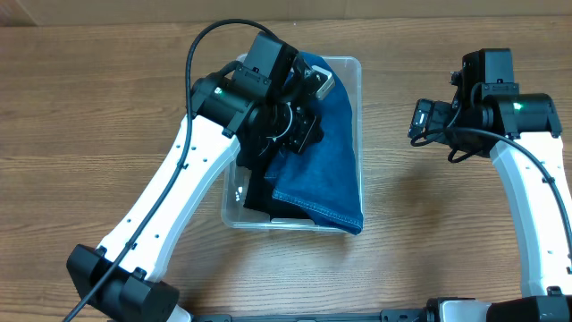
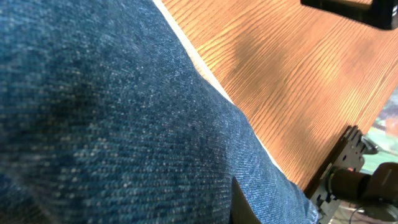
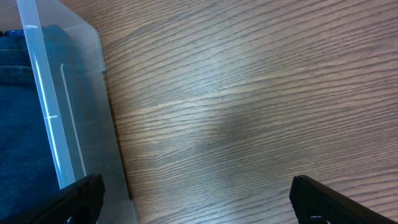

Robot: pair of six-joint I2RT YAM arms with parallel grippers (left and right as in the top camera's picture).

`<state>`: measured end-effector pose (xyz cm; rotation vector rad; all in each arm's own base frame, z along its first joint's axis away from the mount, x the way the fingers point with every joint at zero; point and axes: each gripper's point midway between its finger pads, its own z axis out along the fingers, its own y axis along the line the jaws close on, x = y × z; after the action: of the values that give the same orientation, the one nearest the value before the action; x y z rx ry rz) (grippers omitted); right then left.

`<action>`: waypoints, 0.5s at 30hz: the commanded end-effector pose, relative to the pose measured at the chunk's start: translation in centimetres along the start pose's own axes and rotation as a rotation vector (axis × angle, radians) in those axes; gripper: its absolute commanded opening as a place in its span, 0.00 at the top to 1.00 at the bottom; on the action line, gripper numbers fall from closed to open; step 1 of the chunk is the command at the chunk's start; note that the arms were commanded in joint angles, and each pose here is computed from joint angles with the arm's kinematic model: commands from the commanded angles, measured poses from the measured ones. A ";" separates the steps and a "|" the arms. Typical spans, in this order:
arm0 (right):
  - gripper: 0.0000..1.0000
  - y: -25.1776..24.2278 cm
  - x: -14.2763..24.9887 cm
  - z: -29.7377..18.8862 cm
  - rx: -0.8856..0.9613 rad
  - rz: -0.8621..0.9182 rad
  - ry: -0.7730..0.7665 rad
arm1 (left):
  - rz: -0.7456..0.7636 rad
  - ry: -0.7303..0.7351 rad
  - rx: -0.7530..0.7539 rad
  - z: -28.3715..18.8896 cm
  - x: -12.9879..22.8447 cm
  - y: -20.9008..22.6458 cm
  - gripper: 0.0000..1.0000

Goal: Pack container
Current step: 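Place the denim cloth on top of the bin contents and flatten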

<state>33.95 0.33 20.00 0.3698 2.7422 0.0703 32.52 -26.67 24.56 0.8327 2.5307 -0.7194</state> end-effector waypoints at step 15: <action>0.00 0.0 -0.1 -0.2 -0.005 0.004 -0.005 | -0.263 0.245 -0.565 -2.4 6.0 14.9 0.00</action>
<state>33.88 0.33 19.98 0.3701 2.7449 0.0703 34.78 -18.39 17.63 0.6953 2.8439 -0.2592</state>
